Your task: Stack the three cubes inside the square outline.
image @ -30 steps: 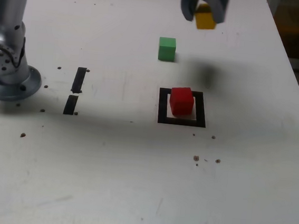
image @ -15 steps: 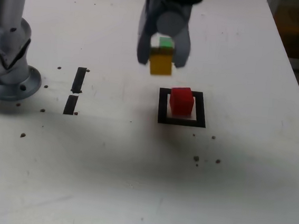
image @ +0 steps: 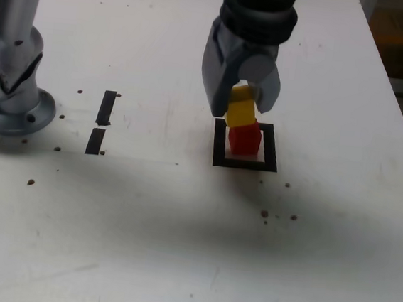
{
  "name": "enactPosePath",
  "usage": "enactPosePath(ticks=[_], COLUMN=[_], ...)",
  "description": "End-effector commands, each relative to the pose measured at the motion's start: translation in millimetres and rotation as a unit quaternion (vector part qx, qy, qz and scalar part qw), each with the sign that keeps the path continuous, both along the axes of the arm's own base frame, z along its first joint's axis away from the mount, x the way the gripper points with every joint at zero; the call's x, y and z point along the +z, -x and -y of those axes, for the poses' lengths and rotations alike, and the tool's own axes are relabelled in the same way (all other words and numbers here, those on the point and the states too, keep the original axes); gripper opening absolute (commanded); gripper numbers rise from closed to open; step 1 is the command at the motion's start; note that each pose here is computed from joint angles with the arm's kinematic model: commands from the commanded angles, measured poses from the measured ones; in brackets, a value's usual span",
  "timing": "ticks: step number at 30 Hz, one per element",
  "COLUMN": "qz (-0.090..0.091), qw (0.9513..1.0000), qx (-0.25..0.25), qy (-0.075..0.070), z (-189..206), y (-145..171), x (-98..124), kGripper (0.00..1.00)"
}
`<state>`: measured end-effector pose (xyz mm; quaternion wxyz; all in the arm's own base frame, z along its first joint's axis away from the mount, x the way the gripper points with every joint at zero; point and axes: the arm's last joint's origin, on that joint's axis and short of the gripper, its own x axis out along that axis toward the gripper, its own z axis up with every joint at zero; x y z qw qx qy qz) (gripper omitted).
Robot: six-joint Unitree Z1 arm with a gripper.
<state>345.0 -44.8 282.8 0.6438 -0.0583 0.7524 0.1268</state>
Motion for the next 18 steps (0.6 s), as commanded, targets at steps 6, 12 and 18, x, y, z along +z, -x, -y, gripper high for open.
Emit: enactPosePath(ticks=[6,12,18], qz=[-0.011,-0.004,0.001], qw=[0.9999,0.9999,0.9998], qx=[0.006,0.005,0.005], qy=[-0.003,-0.013,-0.020], z=[-2,-3,-4], y=[-10,-15,-17], x=[-12,-14,-17], kGripper=[0.00,0.00,0.00])
